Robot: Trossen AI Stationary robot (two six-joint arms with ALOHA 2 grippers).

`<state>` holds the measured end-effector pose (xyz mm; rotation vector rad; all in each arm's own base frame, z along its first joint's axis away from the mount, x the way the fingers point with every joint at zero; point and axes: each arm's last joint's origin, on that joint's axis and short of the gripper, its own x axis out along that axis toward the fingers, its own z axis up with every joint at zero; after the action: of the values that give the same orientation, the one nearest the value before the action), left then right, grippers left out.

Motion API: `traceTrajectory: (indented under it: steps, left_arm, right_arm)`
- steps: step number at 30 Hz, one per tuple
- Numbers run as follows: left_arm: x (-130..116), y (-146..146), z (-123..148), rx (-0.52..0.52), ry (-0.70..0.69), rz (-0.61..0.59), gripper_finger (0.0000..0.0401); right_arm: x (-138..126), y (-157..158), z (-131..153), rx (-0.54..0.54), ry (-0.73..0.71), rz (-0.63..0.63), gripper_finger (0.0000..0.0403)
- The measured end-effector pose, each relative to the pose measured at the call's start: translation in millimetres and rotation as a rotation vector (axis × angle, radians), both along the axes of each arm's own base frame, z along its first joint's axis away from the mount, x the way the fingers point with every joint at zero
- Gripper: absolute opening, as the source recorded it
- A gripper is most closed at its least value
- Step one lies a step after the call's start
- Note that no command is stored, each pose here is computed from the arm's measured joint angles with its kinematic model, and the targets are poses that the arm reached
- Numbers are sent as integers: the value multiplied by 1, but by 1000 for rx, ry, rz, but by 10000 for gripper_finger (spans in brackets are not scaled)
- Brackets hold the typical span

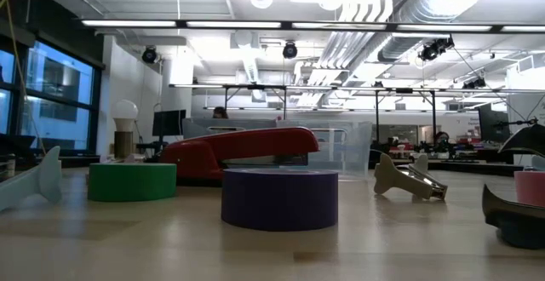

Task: Pick and place Stapler, Stapler remover, tape
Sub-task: Put the red tape into the blue bin

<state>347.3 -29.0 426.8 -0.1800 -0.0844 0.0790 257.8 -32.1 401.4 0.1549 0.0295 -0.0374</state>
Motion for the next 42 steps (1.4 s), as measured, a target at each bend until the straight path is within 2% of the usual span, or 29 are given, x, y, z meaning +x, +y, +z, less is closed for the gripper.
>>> traceTrajectory:
  steps: [5,8,15,20,25,32,36,42]
  left_arm:
    - [-1,3,0,7,10,96,218]
    - [-7,5,4,51,15,173,233]
    - [-38,14,16,109,114,400,240]
    - [-70,22,20,122,227,534,241]
    - [-90,38,15,64,326,612,241]
    - [-99,65,2,99,505,634,241]
    - [-106,86,-5,82,596,679,241]
    - [-111,112,-19,77,665,766,241]
  right_arm:
    - [-12,-10,0,16,50,-71,34]
    - [-21,-17,-3,32,110,-128,34]
    - [-36,-34,-20,75,305,-245,34]
    - [-37,-52,-29,80,375,-324,34]
    - [-25,-73,-44,82,434,-347,34]
    - [6,-111,-77,102,488,-384,34]
    - [22,-136,-102,194,491,-429,34]
    - [43,-168,-140,393,442,-528,34]
